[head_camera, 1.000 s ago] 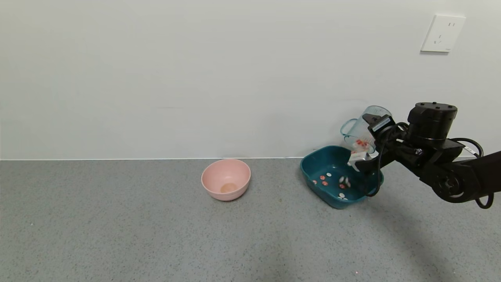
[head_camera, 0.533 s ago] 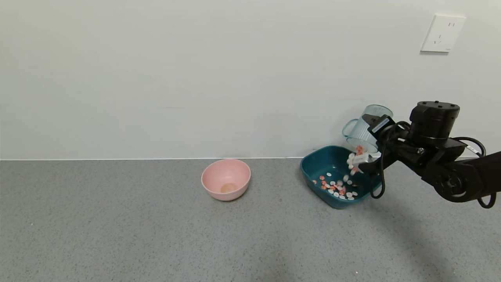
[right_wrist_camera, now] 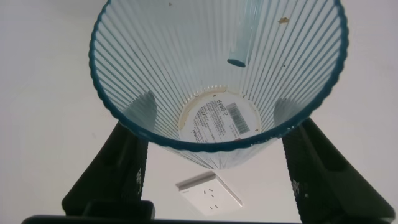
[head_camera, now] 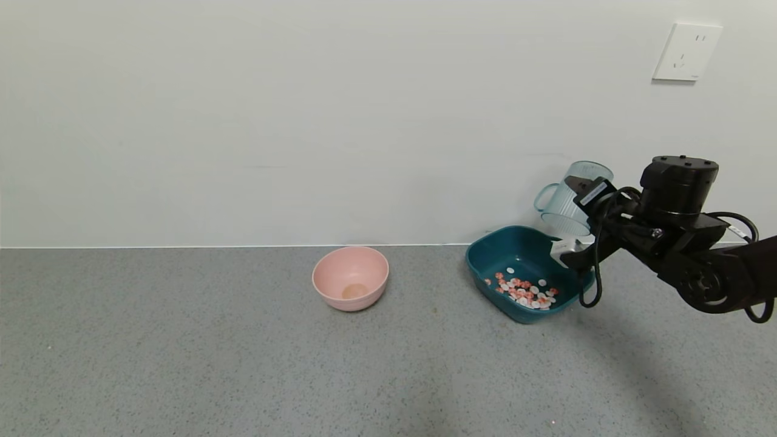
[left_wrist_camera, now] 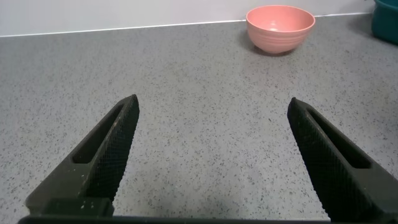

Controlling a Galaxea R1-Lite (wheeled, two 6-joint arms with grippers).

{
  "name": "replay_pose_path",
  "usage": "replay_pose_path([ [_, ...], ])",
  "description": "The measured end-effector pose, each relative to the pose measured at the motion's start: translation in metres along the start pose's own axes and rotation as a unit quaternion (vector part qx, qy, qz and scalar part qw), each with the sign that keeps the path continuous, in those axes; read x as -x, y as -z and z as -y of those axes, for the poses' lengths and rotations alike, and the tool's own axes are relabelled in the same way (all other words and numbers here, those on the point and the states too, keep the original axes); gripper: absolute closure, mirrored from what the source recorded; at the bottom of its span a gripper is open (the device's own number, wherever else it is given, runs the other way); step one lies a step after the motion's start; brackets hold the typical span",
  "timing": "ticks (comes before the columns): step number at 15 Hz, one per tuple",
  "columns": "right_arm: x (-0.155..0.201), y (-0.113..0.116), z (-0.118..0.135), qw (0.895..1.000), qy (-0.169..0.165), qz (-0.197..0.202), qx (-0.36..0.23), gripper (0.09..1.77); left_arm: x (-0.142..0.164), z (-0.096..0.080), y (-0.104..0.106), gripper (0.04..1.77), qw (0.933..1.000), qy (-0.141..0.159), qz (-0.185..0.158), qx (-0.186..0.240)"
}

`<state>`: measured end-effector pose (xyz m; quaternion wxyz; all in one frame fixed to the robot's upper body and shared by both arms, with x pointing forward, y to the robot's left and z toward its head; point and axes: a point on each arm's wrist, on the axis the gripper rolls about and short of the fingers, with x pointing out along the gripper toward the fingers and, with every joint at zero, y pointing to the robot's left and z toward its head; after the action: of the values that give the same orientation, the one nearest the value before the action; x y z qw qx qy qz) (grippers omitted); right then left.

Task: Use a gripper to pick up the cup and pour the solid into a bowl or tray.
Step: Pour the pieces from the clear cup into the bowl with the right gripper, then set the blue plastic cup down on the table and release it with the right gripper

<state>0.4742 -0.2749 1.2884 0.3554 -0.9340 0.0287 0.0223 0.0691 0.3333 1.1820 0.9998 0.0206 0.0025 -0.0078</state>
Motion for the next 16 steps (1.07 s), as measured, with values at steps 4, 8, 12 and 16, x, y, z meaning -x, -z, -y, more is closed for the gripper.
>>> replay_pose_path([
  [4,0.004,0.001,0.000,1.000,-0.002,0.001,-0.028,0.54,0.000,0.000,0.000,0.09,1.0000,0.000,0.000,0.000],
  [8,0.009,-0.004,0.002,0.992,-0.004,0.008,-0.126,0.54,0.000,0.000,0.000,0.09,1.0000,0.000,0.000,0.000],
  [12,0.024,-0.026,0.001,0.955,-0.045,0.004,-0.294,0.54,0.000,0.000,0.000,0.09,1.0000,0.000,0.000,0.000],
  [16,0.039,-0.044,0.010,0.902,-0.053,0.021,-0.427,0.54,0.000,0.000,0.000,0.09,1.0000,0.000,0.000,0.000],
])
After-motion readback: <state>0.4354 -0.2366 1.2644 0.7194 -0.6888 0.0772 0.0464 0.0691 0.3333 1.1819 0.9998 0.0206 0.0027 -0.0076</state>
